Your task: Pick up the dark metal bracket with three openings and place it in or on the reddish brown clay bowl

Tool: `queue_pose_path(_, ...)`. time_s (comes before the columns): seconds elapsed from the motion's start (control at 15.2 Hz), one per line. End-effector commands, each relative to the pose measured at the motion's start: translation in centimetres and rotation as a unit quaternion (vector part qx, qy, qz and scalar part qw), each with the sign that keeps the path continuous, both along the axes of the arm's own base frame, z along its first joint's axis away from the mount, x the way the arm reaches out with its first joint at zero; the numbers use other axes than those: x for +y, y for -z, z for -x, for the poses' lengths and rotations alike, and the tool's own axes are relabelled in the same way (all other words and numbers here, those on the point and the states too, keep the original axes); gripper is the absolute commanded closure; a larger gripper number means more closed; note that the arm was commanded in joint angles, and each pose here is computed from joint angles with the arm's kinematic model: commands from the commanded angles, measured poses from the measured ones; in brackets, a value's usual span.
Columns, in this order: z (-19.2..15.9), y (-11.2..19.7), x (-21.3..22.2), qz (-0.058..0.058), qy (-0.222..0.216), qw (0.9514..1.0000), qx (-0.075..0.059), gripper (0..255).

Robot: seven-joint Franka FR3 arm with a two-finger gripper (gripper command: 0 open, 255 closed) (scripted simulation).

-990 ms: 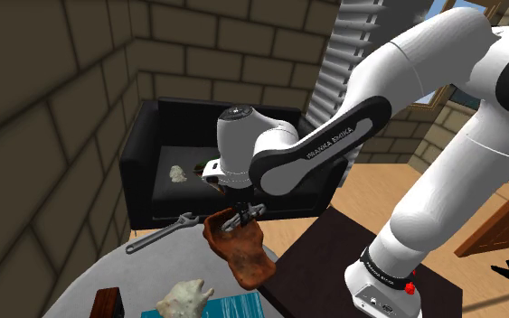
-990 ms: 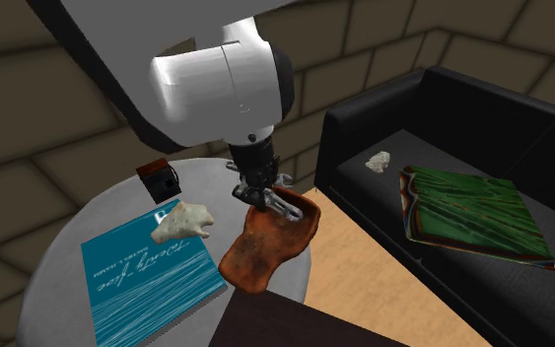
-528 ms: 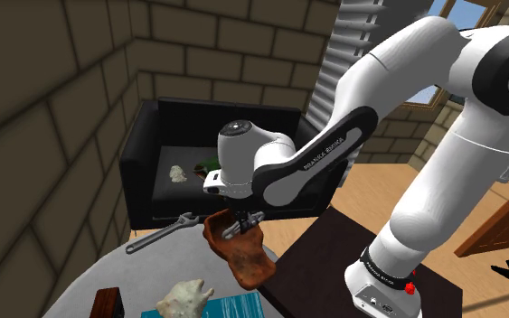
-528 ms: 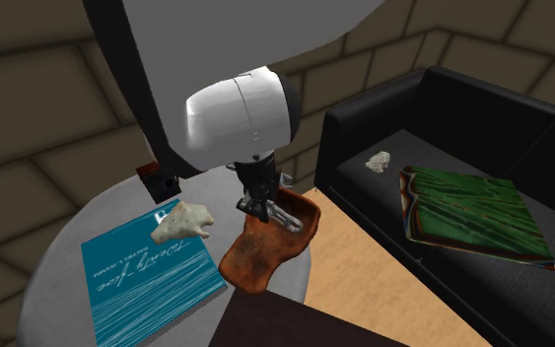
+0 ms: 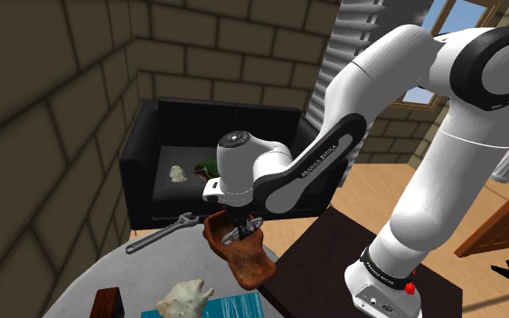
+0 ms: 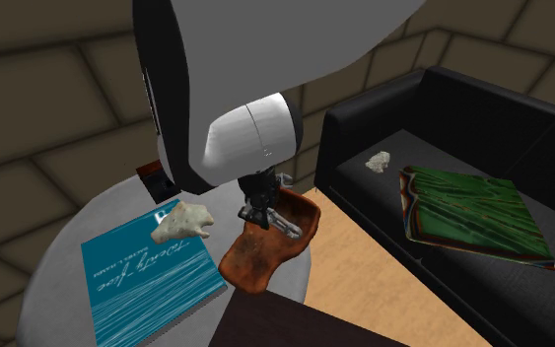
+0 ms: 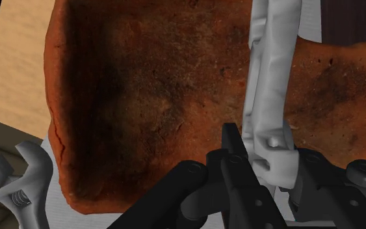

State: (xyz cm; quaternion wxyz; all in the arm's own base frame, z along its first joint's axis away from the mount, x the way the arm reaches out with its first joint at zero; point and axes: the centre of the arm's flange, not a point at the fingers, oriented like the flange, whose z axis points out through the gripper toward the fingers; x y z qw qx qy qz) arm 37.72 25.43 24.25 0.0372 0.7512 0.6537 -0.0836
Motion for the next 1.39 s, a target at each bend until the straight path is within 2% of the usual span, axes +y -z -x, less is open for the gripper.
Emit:
queue_pose_path(0.0, 0.0, 0.0, 0.0, 0.000, 0.000, 1.0000, 0.000, 255)
queue_pose_path(0.13, 0.0, 0.0, 0.0, 0.000, 0.000, 1.0000, 0.000, 255)
queue_pose_path(0.2, 0.0, 0.0, 0.0, 0.000, 0.000, 1.0000, 0.000, 0)
queue_pose_path(0.53, 0.0, 0.0, 0.0, 0.000, 0.000, 1.0000, 0.000, 0)
queue_pose_path(0.79, -0.4, -4.9, 0.8, 0.000, 0.000, 1.0000, 0.000, 0)
queue_pose_path(1.32, -0.4, -4.9, 0.8, 0.000, 0.000, 1.0000, 0.000, 0)
